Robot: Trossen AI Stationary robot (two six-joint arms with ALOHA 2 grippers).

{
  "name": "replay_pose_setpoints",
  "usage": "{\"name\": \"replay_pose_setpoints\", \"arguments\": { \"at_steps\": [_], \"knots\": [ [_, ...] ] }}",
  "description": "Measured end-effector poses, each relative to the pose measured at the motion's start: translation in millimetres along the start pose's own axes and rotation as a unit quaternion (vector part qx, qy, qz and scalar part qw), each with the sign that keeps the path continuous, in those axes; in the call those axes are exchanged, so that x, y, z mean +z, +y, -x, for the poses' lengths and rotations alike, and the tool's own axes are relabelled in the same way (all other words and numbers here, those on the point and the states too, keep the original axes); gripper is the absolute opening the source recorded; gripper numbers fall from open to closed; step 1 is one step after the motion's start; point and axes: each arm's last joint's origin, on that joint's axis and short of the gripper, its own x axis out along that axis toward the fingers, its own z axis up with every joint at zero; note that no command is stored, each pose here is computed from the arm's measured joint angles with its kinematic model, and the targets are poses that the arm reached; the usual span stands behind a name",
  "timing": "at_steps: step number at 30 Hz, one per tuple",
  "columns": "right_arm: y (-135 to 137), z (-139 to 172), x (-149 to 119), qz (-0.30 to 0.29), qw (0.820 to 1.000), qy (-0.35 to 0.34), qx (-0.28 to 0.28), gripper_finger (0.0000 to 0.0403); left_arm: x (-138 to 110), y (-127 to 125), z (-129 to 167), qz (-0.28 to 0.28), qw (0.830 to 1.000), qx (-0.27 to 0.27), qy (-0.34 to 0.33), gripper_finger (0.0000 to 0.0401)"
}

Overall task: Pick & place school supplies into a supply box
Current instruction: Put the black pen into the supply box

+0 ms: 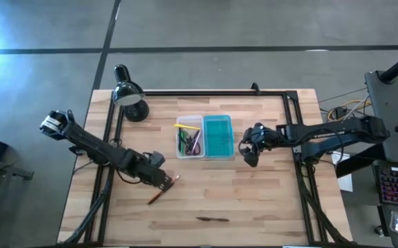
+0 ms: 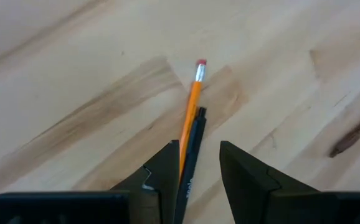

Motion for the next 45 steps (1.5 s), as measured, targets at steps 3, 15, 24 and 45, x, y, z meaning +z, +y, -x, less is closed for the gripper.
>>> {"name": "replay_pose_setpoints", "arguments": {
  "at_steps": [3, 15, 24, 45],
  "knots": [
    [0.3, -6.1, -1.1, -0.007, 1.0, 0.012, -0.005, 0.0187, -4.9, -2.8, -7.7, -0.031, 0.999, 0.013, 0.012, 0.0098],
    [2.7, -13.9, 2.6, -0.011, 1.0, -0.001, -0.001, 0.0187, -20.1, -27.8, -40.9, -0.062, 0.995, 0.065, 0.034, 0.0098],
    [2.9, -13.8, 3.3, -0.006, 1.0, -0.005, 0.0, 0.0187, 5.4, -32.4, -49.0, -0.076, 0.994, 0.078, -0.025, 0.0098],
    [2.7, -13.8, 2.9, -0.008, 1.0, -0.003, -0.001, 0.0187, 15.5, -40.5, -67.6, -0.117, 0.99, 0.079, 0.006, 0.0098]
  ]
}}
